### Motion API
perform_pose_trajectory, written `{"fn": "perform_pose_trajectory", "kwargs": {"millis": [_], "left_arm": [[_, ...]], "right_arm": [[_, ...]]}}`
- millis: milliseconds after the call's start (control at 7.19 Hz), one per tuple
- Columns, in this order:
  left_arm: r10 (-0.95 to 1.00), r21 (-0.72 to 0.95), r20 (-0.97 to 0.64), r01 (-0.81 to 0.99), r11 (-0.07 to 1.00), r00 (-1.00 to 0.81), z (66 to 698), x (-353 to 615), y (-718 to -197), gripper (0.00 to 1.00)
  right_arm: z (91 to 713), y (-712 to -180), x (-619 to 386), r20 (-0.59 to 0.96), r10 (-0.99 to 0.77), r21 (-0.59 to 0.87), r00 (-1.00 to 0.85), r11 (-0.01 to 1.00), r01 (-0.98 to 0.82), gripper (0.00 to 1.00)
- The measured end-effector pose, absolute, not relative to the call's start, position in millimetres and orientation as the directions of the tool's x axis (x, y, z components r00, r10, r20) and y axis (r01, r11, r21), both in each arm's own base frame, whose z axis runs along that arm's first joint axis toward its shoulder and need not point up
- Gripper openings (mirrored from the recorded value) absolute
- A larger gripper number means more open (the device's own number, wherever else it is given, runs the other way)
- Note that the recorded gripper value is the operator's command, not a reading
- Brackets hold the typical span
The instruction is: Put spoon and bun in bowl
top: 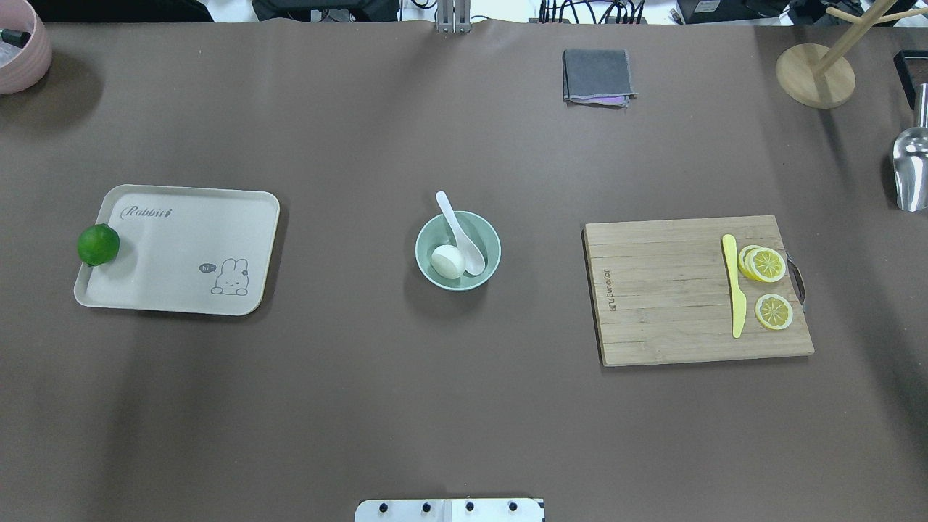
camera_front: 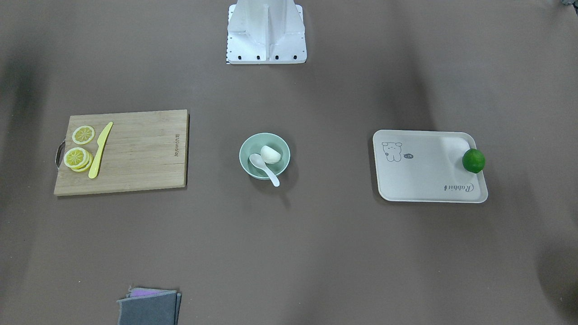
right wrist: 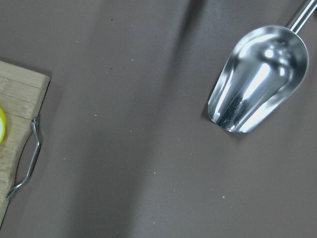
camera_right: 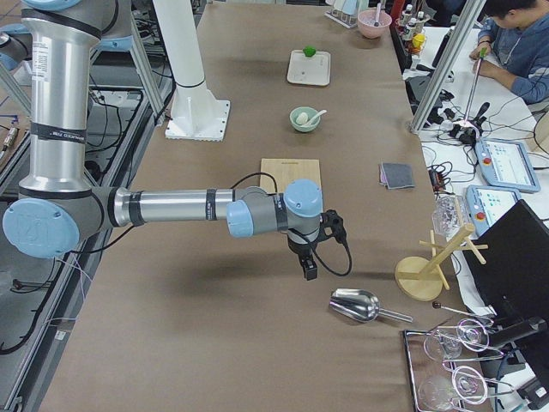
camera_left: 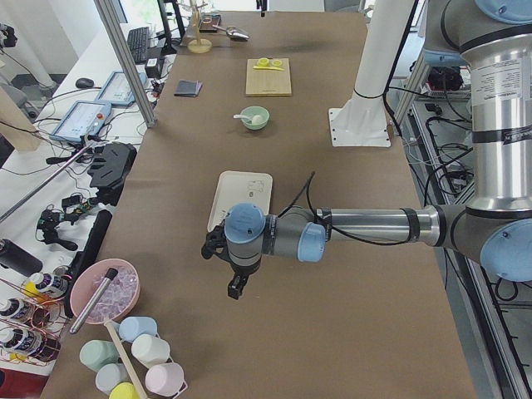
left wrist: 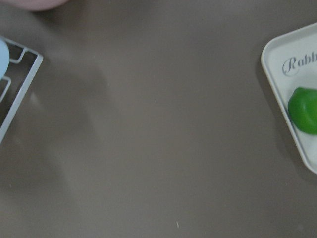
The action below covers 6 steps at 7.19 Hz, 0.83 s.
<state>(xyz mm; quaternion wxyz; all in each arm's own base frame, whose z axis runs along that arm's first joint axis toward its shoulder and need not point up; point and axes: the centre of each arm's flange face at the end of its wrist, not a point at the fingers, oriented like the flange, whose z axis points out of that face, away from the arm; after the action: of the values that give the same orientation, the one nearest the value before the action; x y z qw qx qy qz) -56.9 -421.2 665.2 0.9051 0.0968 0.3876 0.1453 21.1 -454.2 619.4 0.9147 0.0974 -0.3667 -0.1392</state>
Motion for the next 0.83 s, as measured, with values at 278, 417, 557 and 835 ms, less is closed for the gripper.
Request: {"fn": "perform_pose_trajectory", "kwargs": {"millis": [278,417,557,835], "left_arm": [[0.330,0.284,-0.674,-0.181,0.942,0.660,668.5,-60.7,-418.5,0.99],[0.327,0.293,-0.672,-0.167,0.941,0.665,663.0,-66.6,-423.8,0.99],[0.313,0.301,-0.670,-0.139,0.943,0.673,652.6,-76.8,-431.3,0.99],[0.177,0.235,-0.698,-0.012,0.972,0.694,617.3,-88.2,-436.0,0.99]], "right_arm": [[629.1,-444.4,27.8,0.652,-0.309,0.265,0.692,0.949,0.174,1.00],[631.8,-442.2,28.3,0.655,-0.303,0.258,0.692,0.951,0.173,1.00],[633.6,-440.7,28.5,0.657,-0.298,0.252,0.693,0.953,0.170,1.00],[635.9,-433.1,28.6,0.667,-0.291,0.244,0.686,0.955,0.168,1.00]]}}
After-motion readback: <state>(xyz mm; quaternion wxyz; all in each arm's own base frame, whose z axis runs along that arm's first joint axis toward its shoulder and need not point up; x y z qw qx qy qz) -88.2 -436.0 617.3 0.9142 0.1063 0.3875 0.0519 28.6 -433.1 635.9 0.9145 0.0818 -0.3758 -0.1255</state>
